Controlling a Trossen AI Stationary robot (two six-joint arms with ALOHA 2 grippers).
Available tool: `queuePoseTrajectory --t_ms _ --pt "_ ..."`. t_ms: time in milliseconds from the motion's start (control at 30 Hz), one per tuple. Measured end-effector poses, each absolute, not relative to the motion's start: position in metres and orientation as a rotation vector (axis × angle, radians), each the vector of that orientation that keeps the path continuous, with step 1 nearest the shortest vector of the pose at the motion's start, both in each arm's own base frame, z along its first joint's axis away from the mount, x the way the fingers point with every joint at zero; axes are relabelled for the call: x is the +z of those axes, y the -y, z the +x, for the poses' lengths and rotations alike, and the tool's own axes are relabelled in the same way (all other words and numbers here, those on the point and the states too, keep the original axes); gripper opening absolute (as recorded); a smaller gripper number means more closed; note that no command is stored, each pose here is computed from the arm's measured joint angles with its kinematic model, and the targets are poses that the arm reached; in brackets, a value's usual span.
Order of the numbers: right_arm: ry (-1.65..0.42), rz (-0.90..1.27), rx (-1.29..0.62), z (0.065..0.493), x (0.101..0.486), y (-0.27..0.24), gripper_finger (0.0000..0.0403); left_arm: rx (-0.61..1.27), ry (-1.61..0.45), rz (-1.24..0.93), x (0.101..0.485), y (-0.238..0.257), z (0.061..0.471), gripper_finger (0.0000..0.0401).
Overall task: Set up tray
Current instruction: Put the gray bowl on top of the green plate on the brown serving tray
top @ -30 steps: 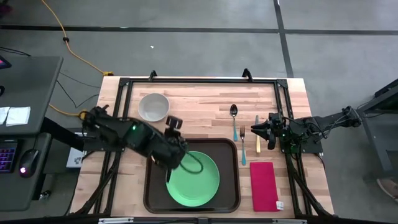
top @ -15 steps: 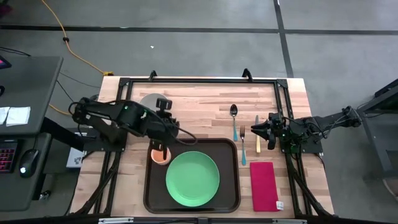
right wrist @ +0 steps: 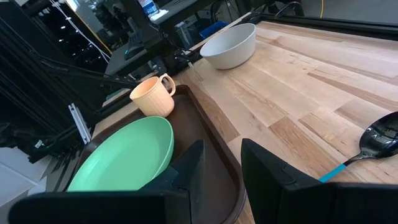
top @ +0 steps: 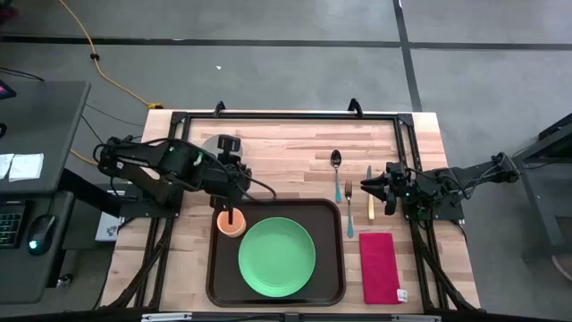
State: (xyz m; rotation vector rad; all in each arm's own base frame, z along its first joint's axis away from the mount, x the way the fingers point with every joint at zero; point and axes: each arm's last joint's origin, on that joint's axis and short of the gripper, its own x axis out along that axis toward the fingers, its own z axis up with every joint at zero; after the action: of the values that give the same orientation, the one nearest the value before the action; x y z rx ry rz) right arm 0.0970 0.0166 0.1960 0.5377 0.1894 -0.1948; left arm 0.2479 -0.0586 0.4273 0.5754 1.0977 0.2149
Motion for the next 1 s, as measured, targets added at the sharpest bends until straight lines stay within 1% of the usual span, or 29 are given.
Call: queuePoseTrajectory --t_ms 233,700,1000 --pt "-0.188 0.538 -0.197 0.097 0.196 -0.017 0.0083 0.277 -1.099 0.536 0.432 0.038 0.235 0.015" --pt "-0.187 0.53 -0.2 0.097 0.196 -0.016 0.0083 0.405 -1.185 0.438 0.408 0.0 0.199 0.015" --pt "-0.187 0.53 -0.2 0.097 0.196 -0.016 0.0083 0.431 -1.168 0.388 0.403 -0.01 0.185 0.015"
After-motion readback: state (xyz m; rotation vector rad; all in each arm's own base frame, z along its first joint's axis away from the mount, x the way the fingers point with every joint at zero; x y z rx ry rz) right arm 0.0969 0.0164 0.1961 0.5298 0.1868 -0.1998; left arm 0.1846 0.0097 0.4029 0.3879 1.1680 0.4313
